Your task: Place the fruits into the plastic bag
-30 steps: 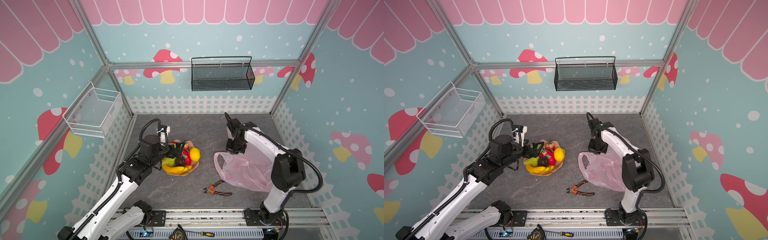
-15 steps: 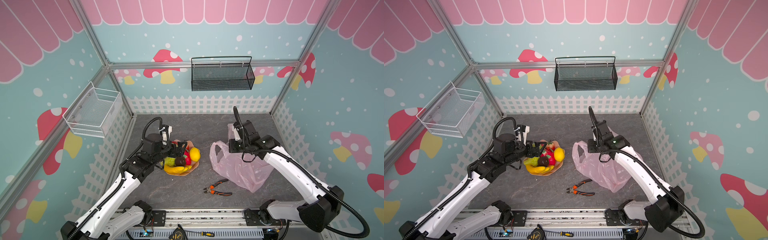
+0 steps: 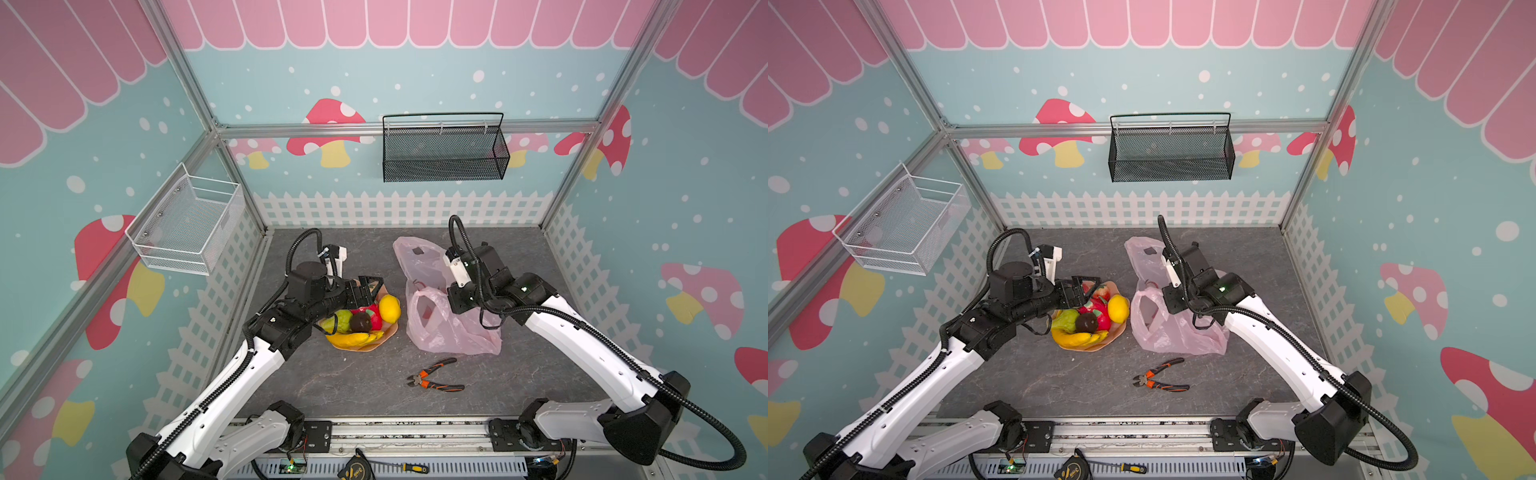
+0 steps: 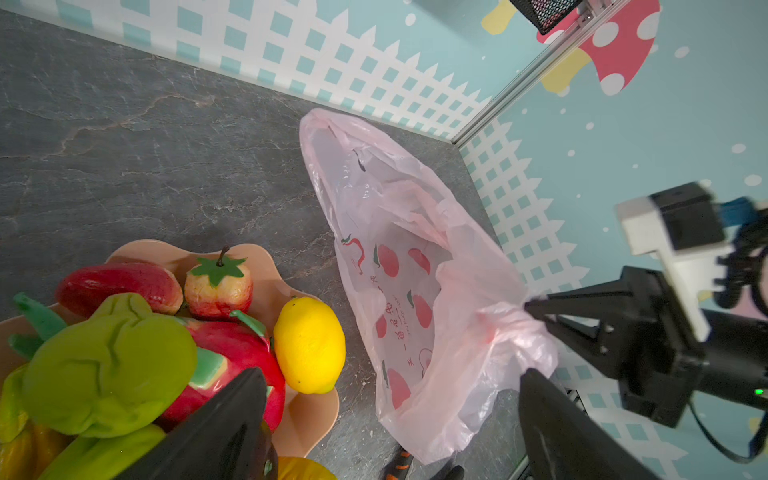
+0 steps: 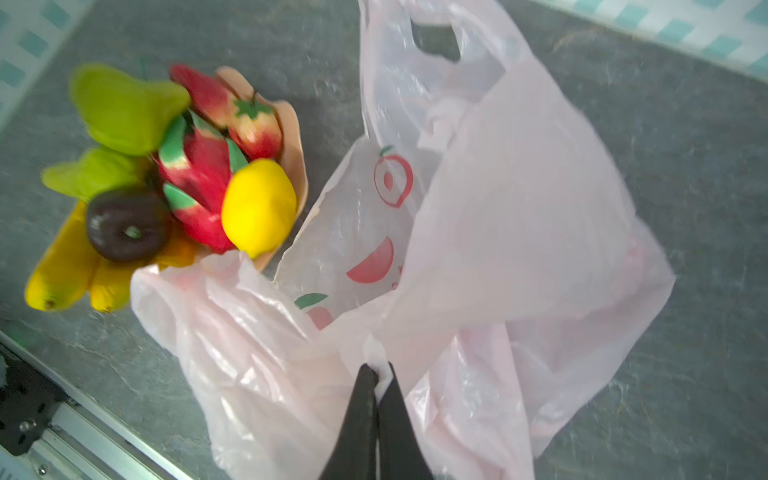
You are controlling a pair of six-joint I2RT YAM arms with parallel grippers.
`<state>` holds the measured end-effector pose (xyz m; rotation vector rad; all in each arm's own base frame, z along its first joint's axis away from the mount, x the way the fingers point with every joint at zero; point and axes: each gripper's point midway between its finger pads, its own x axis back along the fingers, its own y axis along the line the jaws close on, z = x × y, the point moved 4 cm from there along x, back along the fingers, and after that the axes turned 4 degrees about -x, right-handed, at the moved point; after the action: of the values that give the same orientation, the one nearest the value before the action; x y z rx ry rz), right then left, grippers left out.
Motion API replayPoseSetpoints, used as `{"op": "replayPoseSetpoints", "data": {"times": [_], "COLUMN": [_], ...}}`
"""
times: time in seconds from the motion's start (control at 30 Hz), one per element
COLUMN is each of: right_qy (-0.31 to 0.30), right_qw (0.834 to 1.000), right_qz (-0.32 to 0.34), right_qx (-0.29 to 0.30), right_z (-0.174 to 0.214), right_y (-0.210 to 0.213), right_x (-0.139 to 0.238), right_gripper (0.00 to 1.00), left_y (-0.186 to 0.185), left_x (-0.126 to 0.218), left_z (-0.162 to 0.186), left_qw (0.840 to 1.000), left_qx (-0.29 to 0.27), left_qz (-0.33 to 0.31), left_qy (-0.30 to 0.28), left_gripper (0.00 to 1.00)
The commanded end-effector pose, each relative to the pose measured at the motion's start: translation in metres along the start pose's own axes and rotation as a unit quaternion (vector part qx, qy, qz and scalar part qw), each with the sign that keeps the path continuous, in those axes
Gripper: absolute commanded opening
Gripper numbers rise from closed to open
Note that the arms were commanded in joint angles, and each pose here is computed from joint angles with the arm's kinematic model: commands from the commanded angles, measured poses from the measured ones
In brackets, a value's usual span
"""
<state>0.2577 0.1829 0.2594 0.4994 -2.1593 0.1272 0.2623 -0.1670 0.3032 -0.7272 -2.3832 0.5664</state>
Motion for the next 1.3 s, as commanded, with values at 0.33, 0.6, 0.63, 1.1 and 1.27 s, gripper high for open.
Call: {"op": "replayPoseSetpoints", "data": {"times": [0.33,0.6,0.63,1.1,1.27], "right_qy": [0.09,0.073,0.074,0.101,0.126], "right_qw": [0.992,0.989,0.989,0.971,0.954], "right_qz": [0.06,0.058,0.058,0.115,0.181], "right_qx": [-0.066,-0.111,-0.115,-0.186,-0.203], "right_z": [0.071,0.033,0.03,0.029,0.039], "right_y": [-0.022,-0.014,-0.012,0.041,0.037], "right_x": [-0.007,0.009,0.007,-0.028,-0.052], "right_gripper": [0.51,0.65,0.66,0.72,0.72], "left_y": [-0.005,-0.004,-0.004,0.005,0.006], "left_x": [-0.002,0.01,0.012,0.014,0.015], "left_z": [0.03,0.025,0.025,0.03,0.03], "left_qw": [0.999,1.0,1.0,1.0,0.999], "left_qx": [0.009,-0.011,-0.013,-0.021,-0.025], "left_qz": [0.034,0.012,0.01,-0.014,-0.018], "left_qy": [0.022,0.014,0.011,0.013,0.015], "left_gripper": [0.95,0.96,0.96,0.96,0.96]}}
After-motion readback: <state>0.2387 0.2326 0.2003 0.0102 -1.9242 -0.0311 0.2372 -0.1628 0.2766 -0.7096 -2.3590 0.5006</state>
